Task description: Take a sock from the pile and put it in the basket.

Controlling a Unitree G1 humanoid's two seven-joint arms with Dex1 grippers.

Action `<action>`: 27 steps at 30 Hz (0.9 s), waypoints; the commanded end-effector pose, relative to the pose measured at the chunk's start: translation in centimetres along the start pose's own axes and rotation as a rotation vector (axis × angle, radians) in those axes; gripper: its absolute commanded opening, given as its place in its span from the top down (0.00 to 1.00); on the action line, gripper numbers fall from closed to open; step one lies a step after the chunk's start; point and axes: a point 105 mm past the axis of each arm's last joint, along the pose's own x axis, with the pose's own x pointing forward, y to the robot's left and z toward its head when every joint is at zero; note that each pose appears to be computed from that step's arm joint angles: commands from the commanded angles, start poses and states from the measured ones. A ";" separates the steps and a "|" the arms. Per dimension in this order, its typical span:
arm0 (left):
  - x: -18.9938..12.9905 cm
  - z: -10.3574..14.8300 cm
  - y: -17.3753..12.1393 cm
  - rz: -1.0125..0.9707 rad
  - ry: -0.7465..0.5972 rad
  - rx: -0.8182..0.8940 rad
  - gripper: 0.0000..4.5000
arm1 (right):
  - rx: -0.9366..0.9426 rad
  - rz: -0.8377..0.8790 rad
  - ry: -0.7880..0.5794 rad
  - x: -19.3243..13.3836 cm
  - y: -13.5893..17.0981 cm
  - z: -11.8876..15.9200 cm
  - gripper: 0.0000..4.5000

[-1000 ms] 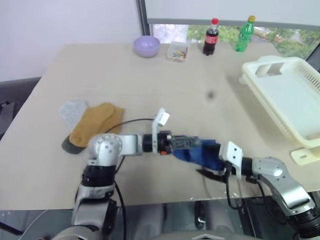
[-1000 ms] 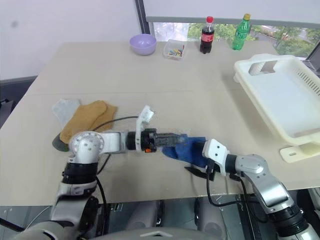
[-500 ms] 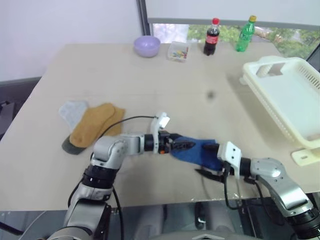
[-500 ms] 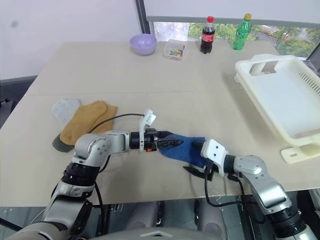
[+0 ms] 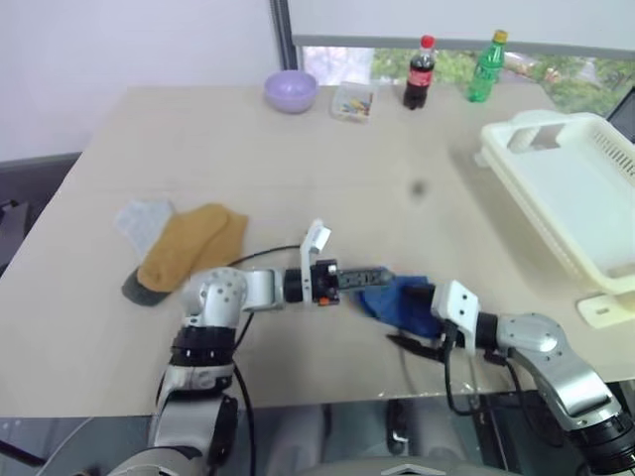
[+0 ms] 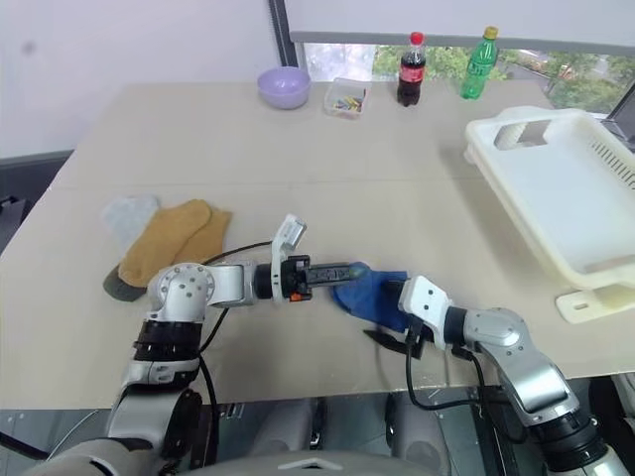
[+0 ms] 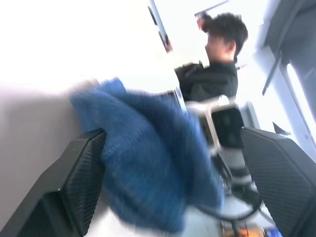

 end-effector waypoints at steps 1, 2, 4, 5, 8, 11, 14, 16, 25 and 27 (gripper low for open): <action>-0.1 1.0 -1.9 -0.090 -0.026 0.003 0.01 | 0.025 0.007 0.022 -0.1 0.3 -0.6 0.00; 0.0 0.8 -2.2 -0.103 -0.019 0.001 0.01 | 0.025 0.005 0.023 -0.1 0.3 -0.6 0.00; 0.1 -0.1 -2.6 -0.119 0.029 0.002 0.01 | 0.025 0.002 0.025 -0.2 0.2 -0.6 0.00; 0.1 -0.5 -2.8 -0.124 0.044 0.001 0.01 | 0.025 0.001 0.025 -0.2 0.3 -0.6 0.00; 0.1 -0.9 -3.0 -0.137 0.060 -0.008 0.01 | 0.026 0.000 0.025 -0.2 0.3 -0.6 0.00; 0.2 -1.2 -3.5 -0.163 0.074 -0.004 0.01 | 0.025 -0.003 0.027 -0.3 0.2 -0.6 0.00; 0.6 -1.3 -3.5 -0.157 0.077 0.000 0.01 | 0.026 -0.007 0.025 -0.2 0.0 -0.5 0.00; 0.8 -1.4 -3.5 -0.159 0.078 -0.002 0.01 | 0.025 -0.007 0.025 -0.2 -0.1 -0.4 0.00; 2.8 -2.0 -3.5 -0.170 0.086 -0.009 0.01 | 0.005 -0.043 0.007 -0.4 -1.0 0.7 0.00; 3.2 -2.0 -3.3 -0.163 0.082 -0.013 0.01 | -0.003 -0.045 0.002 -0.5 -1.2 0.9 0.00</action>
